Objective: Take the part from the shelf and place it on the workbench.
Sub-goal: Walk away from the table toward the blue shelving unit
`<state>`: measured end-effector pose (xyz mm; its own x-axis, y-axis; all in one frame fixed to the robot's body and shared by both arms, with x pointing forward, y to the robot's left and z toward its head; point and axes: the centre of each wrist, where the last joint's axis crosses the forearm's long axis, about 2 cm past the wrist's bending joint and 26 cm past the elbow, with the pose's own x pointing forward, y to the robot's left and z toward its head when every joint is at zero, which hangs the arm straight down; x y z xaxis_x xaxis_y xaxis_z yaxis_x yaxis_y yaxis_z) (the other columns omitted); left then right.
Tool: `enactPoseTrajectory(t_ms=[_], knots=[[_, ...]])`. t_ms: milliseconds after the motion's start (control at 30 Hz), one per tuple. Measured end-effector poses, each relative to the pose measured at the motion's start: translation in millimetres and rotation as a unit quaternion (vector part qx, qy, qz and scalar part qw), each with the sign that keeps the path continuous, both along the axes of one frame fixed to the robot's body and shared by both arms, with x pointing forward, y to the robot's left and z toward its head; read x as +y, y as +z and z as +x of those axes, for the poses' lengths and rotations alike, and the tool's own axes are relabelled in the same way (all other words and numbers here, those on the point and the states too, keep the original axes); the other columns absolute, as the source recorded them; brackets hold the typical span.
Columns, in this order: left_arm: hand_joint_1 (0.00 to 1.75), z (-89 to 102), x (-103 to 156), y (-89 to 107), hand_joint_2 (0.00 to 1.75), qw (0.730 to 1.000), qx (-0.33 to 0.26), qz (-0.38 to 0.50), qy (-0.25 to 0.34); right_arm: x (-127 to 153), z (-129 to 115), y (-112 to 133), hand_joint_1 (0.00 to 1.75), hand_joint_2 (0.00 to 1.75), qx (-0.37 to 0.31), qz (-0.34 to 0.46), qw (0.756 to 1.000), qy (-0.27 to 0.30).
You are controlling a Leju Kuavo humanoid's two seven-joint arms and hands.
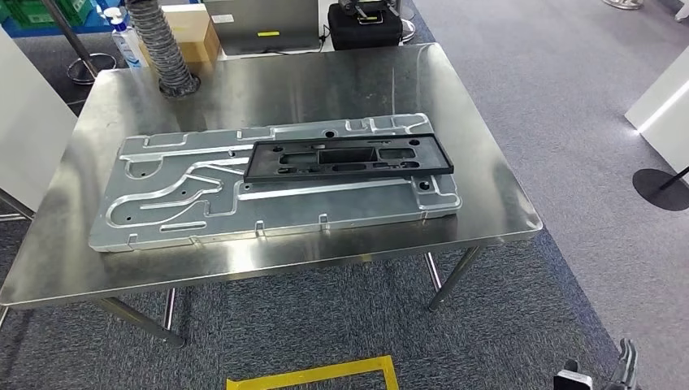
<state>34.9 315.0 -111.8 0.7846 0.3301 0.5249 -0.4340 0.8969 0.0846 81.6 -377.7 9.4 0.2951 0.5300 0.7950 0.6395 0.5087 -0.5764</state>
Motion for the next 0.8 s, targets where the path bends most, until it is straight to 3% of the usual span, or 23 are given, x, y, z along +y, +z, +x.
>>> enactPoseTrajectory(t_ms=[133, 333, 533, 700, 800], knots=[[0.00, 0.6, 0, 0.1, 0.00, 1.000, 0.001, 0.001, -0.005, 16, -10, -34, 0.00, 0.00, 0.045, 0.059, 0.997, -0.034], [0.00, 2.1, 1, 0.2, 0.00, 1.000, 0.000, 0.003, -0.013, 73, -27, -86, 0.00, 0.00, 0.129, 0.214, 0.967, -0.052], [0.00, 1.9, 2, 0.2, 0.00, 1.000, 0.001, 0.004, -0.022, 124, -36, -106, 0.00, 0.00, 0.272, 0.332, 0.901, -0.059], [0.00, 2.7, 1, 0.3, 0.00, 1.000, 0.004, 0.003, -0.030, 144, -38, -110, 0.00, 0.00, 0.371, 0.392, 0.839, -0.068], [0.00, 1.5, 1, 0.2, 0.00, 0.999, 0.006, 0.004, -0.033, 147, -41, -112, 0.00, 0.00, 0.394, 0.408, 0.821, -0.065]])
